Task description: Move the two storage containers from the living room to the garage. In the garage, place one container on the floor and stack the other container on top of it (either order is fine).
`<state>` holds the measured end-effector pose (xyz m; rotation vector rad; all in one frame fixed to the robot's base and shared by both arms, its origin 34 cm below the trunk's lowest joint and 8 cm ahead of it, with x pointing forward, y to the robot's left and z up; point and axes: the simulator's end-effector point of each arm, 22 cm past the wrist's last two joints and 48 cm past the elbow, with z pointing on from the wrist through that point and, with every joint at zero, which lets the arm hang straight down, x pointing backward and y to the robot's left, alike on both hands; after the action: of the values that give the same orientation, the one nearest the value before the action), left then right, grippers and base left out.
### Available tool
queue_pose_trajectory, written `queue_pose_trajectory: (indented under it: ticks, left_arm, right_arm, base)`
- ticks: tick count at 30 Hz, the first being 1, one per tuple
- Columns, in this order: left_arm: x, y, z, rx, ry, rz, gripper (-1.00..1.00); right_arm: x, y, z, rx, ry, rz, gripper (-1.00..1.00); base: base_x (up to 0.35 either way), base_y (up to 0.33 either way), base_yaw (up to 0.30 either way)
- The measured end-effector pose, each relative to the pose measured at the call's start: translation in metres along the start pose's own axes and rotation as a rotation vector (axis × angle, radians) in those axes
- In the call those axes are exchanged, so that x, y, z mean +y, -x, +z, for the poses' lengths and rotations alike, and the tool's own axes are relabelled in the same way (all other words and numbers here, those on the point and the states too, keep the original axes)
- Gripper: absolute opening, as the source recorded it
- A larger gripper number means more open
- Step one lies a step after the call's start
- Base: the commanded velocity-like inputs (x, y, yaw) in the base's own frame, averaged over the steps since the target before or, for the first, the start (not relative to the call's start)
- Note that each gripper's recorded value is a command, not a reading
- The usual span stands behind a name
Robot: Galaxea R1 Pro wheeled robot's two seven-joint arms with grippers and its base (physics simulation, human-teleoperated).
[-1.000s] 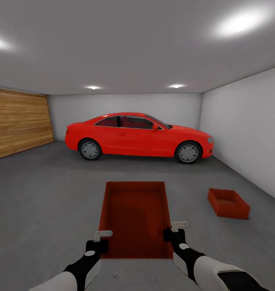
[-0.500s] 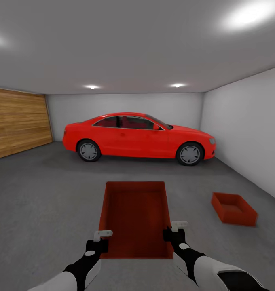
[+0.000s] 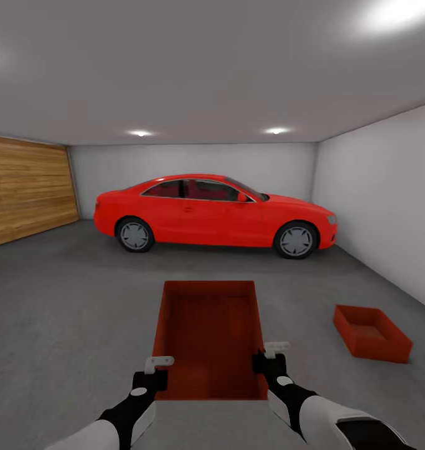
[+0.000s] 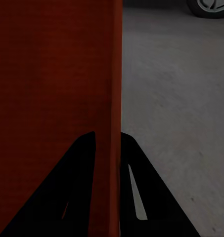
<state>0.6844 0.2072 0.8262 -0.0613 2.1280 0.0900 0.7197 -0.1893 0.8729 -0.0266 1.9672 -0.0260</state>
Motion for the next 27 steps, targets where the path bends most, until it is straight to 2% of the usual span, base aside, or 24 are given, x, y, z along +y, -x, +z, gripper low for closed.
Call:
queue_pose_trajectory:
  ticks: [27]
  left_arm:
    - [0.0, 0.0001, 0.0, 0.0, 0.0, 0.0, -1.0]
  right_arm:
    - [0.0, 0.0001, 0.0, 0.0, 0.0, 0.0, -1.0]
  base:
    - [0.321, 0.0, 0.0]
